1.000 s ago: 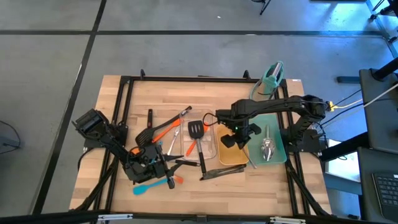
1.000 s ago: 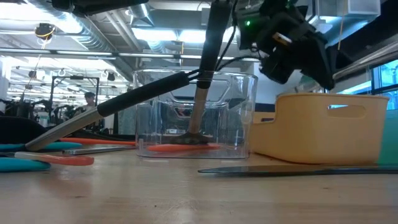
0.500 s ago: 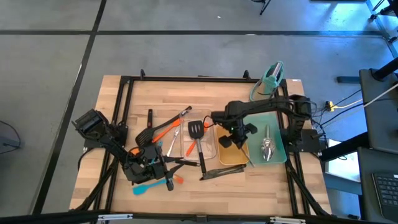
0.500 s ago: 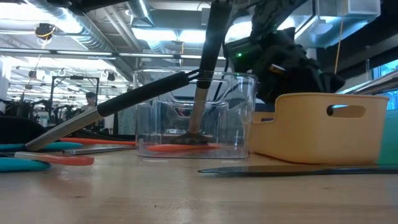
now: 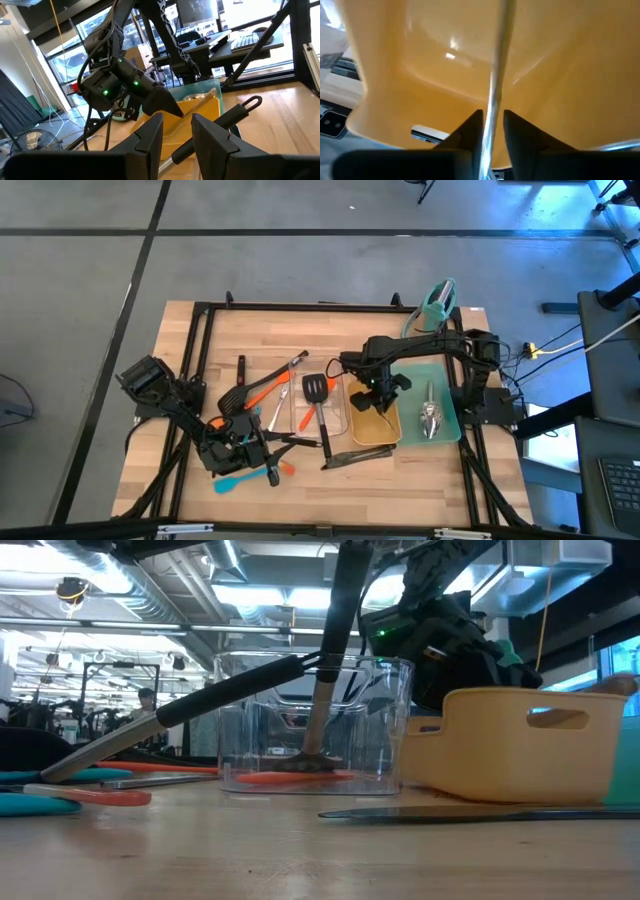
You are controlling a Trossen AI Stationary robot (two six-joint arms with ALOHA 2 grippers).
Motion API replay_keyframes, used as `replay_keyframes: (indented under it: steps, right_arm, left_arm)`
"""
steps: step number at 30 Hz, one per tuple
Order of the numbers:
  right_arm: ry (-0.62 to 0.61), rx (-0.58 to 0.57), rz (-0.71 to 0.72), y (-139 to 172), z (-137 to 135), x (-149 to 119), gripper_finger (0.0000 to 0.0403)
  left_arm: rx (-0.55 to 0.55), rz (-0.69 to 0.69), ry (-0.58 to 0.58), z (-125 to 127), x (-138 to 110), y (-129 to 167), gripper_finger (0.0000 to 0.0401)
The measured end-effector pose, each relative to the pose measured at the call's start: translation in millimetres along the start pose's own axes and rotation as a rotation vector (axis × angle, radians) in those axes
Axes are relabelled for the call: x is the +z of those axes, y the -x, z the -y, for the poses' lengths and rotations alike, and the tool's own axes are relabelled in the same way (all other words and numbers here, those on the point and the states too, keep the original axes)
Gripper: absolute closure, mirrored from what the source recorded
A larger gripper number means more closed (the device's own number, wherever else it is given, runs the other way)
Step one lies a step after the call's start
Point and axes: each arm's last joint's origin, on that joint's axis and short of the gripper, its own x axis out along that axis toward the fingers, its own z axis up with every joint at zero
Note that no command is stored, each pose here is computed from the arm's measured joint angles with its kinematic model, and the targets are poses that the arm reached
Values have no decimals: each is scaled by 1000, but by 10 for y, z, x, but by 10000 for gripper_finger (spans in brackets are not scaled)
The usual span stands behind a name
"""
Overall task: Pick & Place Kitchen Items
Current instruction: Put the silver table knife into the yellow bin, then adjust the black table knife
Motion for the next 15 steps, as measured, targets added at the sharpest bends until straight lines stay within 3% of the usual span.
replay_keyframes:
  steps: [6,15]
  right_arm:
    - [28,13,10,56,-42,-8,274]
    - [192,88,129,527,-345,-112,264]
  left_arm:
    - [0,0,0,0,1,0,304]
    - [0,0,0,0,0,0,304]
